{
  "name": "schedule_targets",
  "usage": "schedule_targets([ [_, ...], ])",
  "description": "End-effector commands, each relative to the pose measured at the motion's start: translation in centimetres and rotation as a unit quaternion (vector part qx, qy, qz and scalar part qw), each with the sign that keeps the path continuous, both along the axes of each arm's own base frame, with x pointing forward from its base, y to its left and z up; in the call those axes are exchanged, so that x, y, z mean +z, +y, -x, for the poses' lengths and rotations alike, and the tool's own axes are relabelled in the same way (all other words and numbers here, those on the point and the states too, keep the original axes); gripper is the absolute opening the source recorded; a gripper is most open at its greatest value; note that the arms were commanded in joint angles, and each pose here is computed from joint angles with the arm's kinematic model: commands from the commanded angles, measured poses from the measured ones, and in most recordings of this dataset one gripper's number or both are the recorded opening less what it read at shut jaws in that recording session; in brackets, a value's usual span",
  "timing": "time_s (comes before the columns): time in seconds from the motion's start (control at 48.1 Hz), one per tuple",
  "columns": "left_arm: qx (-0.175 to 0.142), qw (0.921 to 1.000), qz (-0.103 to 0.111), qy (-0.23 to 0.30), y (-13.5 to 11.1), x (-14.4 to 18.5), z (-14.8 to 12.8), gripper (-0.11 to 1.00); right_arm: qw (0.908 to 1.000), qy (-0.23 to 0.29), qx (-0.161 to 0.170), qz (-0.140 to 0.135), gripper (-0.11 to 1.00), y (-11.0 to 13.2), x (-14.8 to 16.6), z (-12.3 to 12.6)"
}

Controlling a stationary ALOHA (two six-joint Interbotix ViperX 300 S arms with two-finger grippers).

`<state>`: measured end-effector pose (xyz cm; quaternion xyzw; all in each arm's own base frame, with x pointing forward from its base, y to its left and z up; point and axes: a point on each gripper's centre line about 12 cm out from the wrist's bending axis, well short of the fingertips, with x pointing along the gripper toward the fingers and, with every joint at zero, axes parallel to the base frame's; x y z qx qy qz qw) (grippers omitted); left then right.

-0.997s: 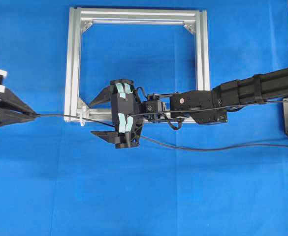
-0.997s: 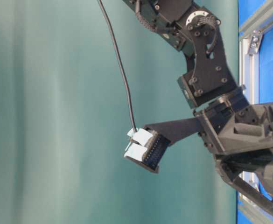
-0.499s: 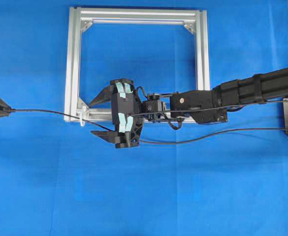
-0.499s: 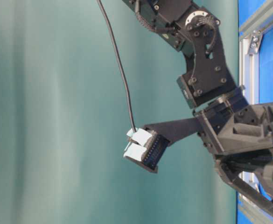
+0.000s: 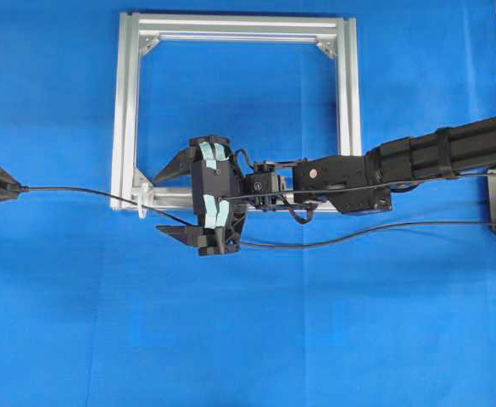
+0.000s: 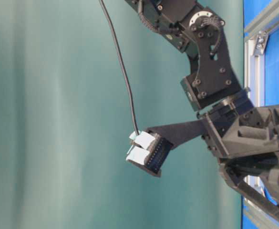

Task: Insert the wire through the string loop located on the left side.
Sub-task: 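Open the right gripper and pull the cable leftward with the left gripper, then release the cable with the left gripper and raise the right gripper away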

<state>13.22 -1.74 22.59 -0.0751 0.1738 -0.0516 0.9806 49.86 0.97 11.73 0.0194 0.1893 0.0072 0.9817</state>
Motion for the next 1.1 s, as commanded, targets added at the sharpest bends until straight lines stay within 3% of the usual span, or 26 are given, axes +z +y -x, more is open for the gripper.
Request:
schedule_targets([
  [0.0, 0.002, 1.0000, -0.001, -0.002, 0.0, 0.3, -0.2, 0.08, 0.9991, -0.043, -0.001, -0.003, 0.93, 0.0, 3.7, -0.5],
  [0.229, 0.003, 1.0000, 0.003, -0.003, 0.0, 0.4, -0.3, 0.12, 0.9991, -0.042, -0.001, -0.003, 0.93, 0.0, 3.7, -0.5],
  [0.436, 0.003, 1.0000, 0.000, 0.002, 0.0, 0.2, -0.3, 0.71, 0.9991, -0.042, -0.001, -0.003, 0.93, 0.0, 3.7, -0.5],
  [0.54, 0.003, 1.0000, 0.001, 0.002, 0.0, 0.2, -0.3, 0.90, 0.9990, -0.044, -0.001, -0.002, 0.93, 0.0, 3.8, -0.5],
  [0.748, 0.003, 1.0000, 0.000, 0.002, 0.1, 0.1, -0.3, 0.85, 0.9987, -0.050, -0.004, -0.008, 0.93, 0.0, 4.6, -0.6],
  [1.08, 0.021, 0.9997, -0.005, -0.014, 0.6, 0.4, -0.4, 0.85, 0.9961, -0.086, -0.011, -0.012, 0.93, -0.6, 10.1, 0.3],
])
